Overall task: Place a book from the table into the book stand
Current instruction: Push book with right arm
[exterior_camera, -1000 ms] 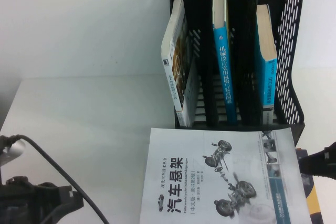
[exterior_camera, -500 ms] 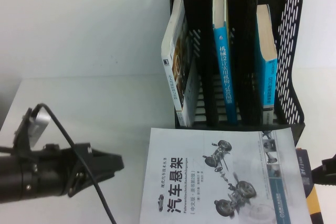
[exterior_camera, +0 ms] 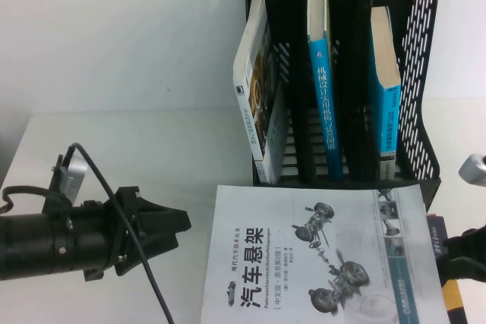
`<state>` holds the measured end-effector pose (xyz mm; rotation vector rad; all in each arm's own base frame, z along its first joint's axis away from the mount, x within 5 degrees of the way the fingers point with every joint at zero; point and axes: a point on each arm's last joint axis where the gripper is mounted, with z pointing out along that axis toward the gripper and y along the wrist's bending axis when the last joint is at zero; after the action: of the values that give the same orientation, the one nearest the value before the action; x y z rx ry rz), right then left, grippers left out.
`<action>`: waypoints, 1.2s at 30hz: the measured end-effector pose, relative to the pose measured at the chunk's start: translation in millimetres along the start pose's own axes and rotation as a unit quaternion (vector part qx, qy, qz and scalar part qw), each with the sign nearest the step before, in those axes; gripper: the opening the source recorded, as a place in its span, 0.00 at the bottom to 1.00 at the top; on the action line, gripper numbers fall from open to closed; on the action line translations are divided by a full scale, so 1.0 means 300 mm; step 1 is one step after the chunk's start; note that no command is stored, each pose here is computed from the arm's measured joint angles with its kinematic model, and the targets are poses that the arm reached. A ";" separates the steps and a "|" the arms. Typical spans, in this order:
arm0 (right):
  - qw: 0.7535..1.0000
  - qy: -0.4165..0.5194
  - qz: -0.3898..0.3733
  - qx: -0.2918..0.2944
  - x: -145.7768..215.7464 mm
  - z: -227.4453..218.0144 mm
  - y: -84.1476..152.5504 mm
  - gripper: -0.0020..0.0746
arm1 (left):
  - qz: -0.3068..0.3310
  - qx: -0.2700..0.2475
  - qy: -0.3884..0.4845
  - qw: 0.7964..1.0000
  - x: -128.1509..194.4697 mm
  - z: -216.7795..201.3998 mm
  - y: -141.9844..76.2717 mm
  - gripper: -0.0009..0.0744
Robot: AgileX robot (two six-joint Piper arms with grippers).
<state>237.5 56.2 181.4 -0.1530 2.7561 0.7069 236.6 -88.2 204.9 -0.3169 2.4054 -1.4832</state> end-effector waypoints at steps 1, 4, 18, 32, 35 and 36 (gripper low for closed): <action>1.000 0.000 -0.003 0.001 -0.002 0.004 0.005 0.02 | -0.006 -0.001 0.001 1.000 -0.002 0.005 0.006 0.43; 1.000 -0.012 -0.013 0.001 -0.009 0.019 0.032 0.02 | -0.015 -0.004 0.005 1.000 -0.008 0.018 0.026 0.44; 0.999 -0.030 -0.034 0.006 -0.014 0.052 0.083 0.02 | 0.016 0.008 0.017 1.000 -0.014 0.042 0.051 0.46; 0.999 -0.037 -0.035 0.008 -0.017 0.054 0.086 0.02 | 0.007 -0.001 -0.009 1.000 -0.030 0.042 0.057 0.46; 0.999 -0.037 -0.035 0.008 -0.017 0.054 0.086 0.02 | 0.007 -0.004 -0.010 1.000 -0.031 0.042 0.058 0.47; 0.999 -0.037 -0.035 0.009 -0.018 0.054 0.086 0.02 | 0.008 -0.005 -0.011 1.000 -0.031 0.042 0.059 0.48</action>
<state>242.1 86.9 181.2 -0.2133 2.6722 0.6572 249.4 -87.8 184.9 -0.3149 2.3932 -1.4543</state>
